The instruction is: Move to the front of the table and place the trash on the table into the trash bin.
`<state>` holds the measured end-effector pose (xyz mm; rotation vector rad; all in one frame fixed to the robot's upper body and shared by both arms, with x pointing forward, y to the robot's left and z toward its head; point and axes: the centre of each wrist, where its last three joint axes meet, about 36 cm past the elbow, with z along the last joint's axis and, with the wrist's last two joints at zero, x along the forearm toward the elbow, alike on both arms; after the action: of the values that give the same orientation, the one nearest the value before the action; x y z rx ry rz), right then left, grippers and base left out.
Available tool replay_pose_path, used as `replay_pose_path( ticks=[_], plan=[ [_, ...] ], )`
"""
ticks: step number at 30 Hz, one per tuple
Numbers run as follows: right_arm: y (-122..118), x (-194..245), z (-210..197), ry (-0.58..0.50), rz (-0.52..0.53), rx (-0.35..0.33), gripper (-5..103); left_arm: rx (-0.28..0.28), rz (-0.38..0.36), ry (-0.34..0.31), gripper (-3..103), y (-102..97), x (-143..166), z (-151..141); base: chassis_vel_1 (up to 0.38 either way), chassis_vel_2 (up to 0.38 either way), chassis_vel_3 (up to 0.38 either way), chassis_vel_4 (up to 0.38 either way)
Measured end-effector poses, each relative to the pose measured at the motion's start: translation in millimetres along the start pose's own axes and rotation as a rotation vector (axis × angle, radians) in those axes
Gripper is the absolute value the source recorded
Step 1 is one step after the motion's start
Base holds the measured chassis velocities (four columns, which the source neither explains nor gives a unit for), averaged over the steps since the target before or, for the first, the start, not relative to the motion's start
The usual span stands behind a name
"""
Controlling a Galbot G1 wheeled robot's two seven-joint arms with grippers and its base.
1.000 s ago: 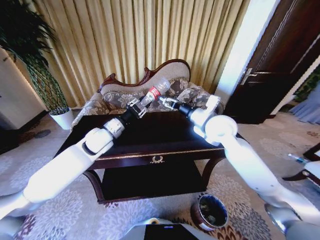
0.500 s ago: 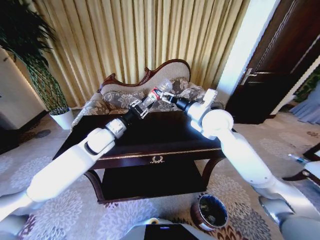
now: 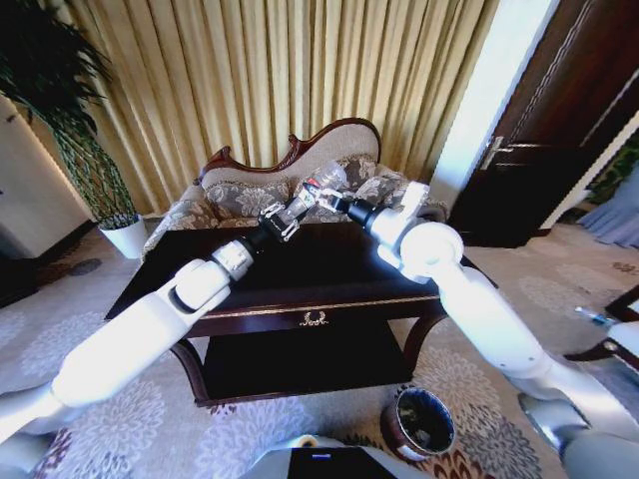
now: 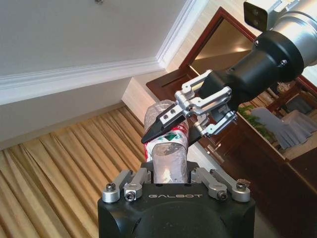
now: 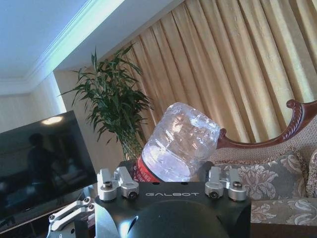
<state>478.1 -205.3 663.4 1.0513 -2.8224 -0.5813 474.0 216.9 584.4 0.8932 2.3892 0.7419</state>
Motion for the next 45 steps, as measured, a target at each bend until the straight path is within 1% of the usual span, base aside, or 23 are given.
replay_pose_path(
  ticks=[2, 3, 4, 5, 8, 10, 12, 13, 14, 15, 18, 19, 22, 26, 31, 32, 35, 36, 38, 40, 41, 44, 45],
  plan=[
    [-0.4, 0.3, 0.6, 0.002, 0.001, -0.001, 61, -0.003, -0.007, 0.007, 30, -2.3, 0.4, -0.8, 0.000, 0.000, 0.000, 0.000],
    [-0.4, 0.3, 0.6, 0.002, 0.001, -0.001, 61, -0.003, -0.007, 0.007, 30, -2.3, 0.4, -0.8, 0.000, 0.000, 0.000, 0.000],
    [-0.7, 0.4, 1.2, 0.004, 0.002, -0.002, 57, -0.005, -0.009, 0.013, 27, -3.4, 0.6, -1.4, 0.000, 0.000, 0.000, 0.000],
    [-1.6, 0.6, 1.7, 0.005, 0.005, -0.003, 57, -0.006, -0.011, 0.018, 32, -4.4, 0.9, -1.6, 0.000, 0.000, 0.000, 0.000],
    [-4.0, 1.3, 2.2, 0.003, 0.010, -0.006, 47, -0.008, -0.011, 0.028, 47, -6.3, 1.8, -0.2, 0.000, 0.000, 0.000, 0.000],
    [-4.2, 1.4, 2.7, 0.003, 0.010, -0.008, 44, -0.009, -0.010, 0.030, 47, -7.0, 2.0, 0.4, 0.000, 0.000, 0.000, 0.000],
    [-5.1, 1.4, 4.0, 0.004, 0.013, -0.011, 37, -0.008, -0.009, 0.034, 58, -8.2, 2.6, 1.5, 0.000, 0.000, 0.000, 0.000],
    [-5.5, 1.5, 4.3, 0.005, 0.014, -0.011, 37, -0.008, -0.009, 0.035, 64, -8.5, 2.7, 1.7, 0.000, 0.000, 0.000, 0.000],
    [-5.5, 1.5, 4.3, 0.005, 0.014, -0.011, 37, -0.008, -0.009, 0.035, 64, -8.5, 2.7, 1.7, 0.000, 0.000, 0.000, 0.000],
    [-5.8, 1.6, 4.3, 0.004, 0.015, -0.012, 34, -0.006, -0.008, 0.036, 70, -9.1, 2.9, 1.8, 0.000, 0.000, 0.000, 0.000],
    [-7.1, 2.1, 4.1, 0.003, 0.019, -0.014, 28, -0.003, -0.008, 0.041, 75, -10.2, 3.4, 2.0, 0.000, 0.000, 0.000, 0.000],
    [-8.0, 2.6, 3.9, 0.001, 0.021, -0.015, 25, -0.001, -0.009, 0.043, 81, -10.7, 3.9, 2.0, 0.000, 0.000, 0.000, 0.000],
    [-11.8, 5.0, 3.4, -0.005, 0.035, -0.017, 24, 0.014, -0.018, 0.049, 96, -10.0, 5.8, 0.9, 0.000, 0.000, 0.000, 0.000],
    [-18.6, 10.8, 2.3, -0.018, 0.063, -0.021, 24, 0.046, -0.046, 0.065, 100, -6.0, 10.8, -2.2, 0.000, 0.000, 0.000, 0.000],
    [-28.4, 23.1, 3.7, -0.034, 0.129, -0.011, 24, 0.090, -0.088, 0.097, 100, 0.1, 21.5, -3.0, 0.000, 0.000, 0.000, 0.000],
    [-31.1, 27.4, 5.2, -0.037, 0.160, 0.002, 24, 0.105, -0.106, 0.109, 100, 2.0, 25.4, -3.0, 0.000, 0.000, 0.000, 0.000],
    [-39.2, 41.3, 13.7, -0.044, 0.279, 0.096, 24, 0.170, -0.166, 0.152, 100, 8.2, 38.6, -4.3, 0.000, 0.000, 0.000, 0.000],
    [-39.2, 41.3, 13.7, -0.044, 0.279, 0.096, 24, 0.170, -0.166, 0.152, 100, 8.2, 38.6, -4.3, 0.000, 0.000, 0.000, 0.000],
    [-41.4, 50.1, 22.6, -0.035, 0.361, 0.161, 24, 0.199, -0.207, 0.182, 100, 11.8, 46.7, -4.9, 0.000, 0.000, 0.000, 0.000],
    [-43.3, 60.4, 38.8, -0.009, 0.452, 0.222, 24, 0.223, -0.291, 0.229, 100, 14.5, 54.2, -5.4, 0.000, 0.000, 0.000, 0.000],
    [-43.3, 60.4, 38.8, -0.009, 0.452, 0.222, 24, 0.223, -0.291, 0.229, 100, 14.5, 54.2, -5.4, 0.000, 0.000, 0.000, 0.000],
    [-47.4, 77.8, 63.2, 0.025, 0.551, 0.337, 24, 0.270, -0.429, 0.342, 100, 13.7, 60.8, -11.4, 0.000, 0.000, 0.000, 0.000],
    [-47.4, 77.8, 63.2, 0.025, 0.551, 0.337, 24, 0.270, -0.429, 0.342, 100, 13.7, 60.8, -11.4, 0.000, 0.000, 0.000, 0.000]
  ],
)
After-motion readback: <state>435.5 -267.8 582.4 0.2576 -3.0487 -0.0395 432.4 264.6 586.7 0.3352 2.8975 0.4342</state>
